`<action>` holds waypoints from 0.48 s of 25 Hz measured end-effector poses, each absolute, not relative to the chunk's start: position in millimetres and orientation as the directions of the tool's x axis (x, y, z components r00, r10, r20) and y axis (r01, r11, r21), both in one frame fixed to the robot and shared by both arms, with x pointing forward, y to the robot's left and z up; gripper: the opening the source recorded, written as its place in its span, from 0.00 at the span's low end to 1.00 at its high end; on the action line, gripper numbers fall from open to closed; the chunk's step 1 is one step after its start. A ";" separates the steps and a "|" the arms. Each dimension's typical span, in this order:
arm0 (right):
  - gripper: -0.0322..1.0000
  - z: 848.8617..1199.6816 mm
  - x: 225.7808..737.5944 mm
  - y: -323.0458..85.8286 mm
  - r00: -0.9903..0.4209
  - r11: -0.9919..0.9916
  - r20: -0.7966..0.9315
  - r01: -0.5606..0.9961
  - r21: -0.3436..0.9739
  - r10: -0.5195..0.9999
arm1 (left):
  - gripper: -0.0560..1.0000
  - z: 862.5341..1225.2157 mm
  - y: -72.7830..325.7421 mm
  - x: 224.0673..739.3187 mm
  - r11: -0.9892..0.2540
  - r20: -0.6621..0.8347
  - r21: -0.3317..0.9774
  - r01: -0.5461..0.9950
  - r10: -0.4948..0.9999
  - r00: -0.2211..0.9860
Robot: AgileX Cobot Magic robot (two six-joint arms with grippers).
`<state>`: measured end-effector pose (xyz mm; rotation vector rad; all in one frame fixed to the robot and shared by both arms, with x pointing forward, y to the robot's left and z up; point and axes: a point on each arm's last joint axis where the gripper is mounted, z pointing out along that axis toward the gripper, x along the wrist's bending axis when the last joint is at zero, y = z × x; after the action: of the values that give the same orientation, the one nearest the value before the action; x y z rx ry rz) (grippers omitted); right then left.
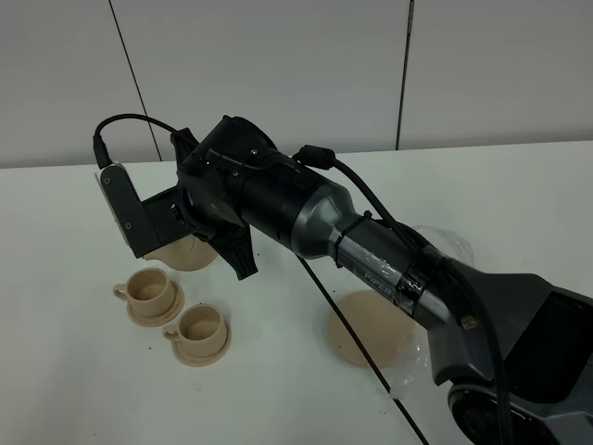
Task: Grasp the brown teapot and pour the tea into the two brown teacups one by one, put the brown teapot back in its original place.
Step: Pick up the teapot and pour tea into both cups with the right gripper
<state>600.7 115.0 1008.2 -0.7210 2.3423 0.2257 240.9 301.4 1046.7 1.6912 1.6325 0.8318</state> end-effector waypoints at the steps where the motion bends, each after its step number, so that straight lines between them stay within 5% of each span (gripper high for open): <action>1: 0.13 1008.2 599.8 115.7 -0.621 0.831 -0.647 -0.555 -0.036 -0.442 | 0.27 1046.7 301.4 240.9 -0.027 0.011 0.802 0.597 0.999 0.030; 12: 0.13 1008.4 596.8 116.8 -0.601 0.827 -0.645 -0.555 -0.088 -0.472 | 0.27 1046.7 301.4 240.9 -0.027 0.011 0.802 0.597 0.999 0.030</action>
<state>596.8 116.8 1008.4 -0.7480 2.3213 0.1576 240.9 301.4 1046.7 1.6912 1.6325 0.8318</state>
